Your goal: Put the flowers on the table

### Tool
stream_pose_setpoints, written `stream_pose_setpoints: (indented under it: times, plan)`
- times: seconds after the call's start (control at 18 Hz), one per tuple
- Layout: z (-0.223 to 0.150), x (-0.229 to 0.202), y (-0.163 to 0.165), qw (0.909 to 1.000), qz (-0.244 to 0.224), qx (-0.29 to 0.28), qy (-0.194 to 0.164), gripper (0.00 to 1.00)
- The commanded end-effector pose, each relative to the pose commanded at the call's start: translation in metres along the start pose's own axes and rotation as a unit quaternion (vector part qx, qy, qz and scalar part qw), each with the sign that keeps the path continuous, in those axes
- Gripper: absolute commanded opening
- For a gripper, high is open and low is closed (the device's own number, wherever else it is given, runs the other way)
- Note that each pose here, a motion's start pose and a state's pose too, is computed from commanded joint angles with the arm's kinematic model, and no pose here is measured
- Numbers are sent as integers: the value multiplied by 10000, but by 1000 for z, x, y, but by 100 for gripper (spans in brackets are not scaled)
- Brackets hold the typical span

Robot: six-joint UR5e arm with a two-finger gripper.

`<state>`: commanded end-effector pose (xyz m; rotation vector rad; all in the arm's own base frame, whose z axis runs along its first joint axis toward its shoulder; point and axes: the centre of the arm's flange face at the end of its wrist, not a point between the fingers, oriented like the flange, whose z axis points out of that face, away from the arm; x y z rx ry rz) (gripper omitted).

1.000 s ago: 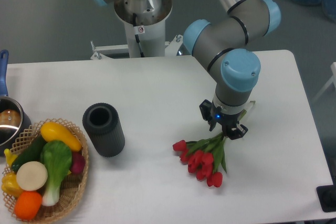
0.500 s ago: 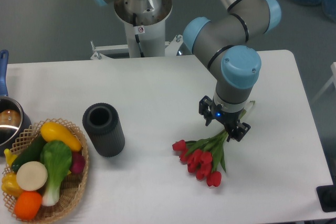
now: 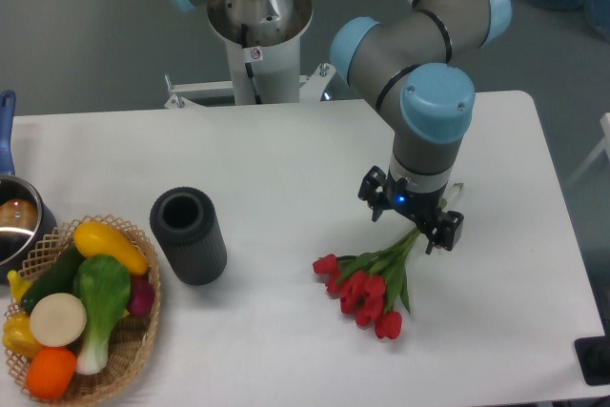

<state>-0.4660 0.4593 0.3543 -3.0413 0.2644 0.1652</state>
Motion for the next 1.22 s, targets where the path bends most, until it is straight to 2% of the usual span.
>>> stream_pose_setpoints:
  times: [0.56,1.22]
  plan:
    - [-19,0,3,9999,-3,76,-135,100]
    - [-25,2,5,9998,-17,79,-201,100]
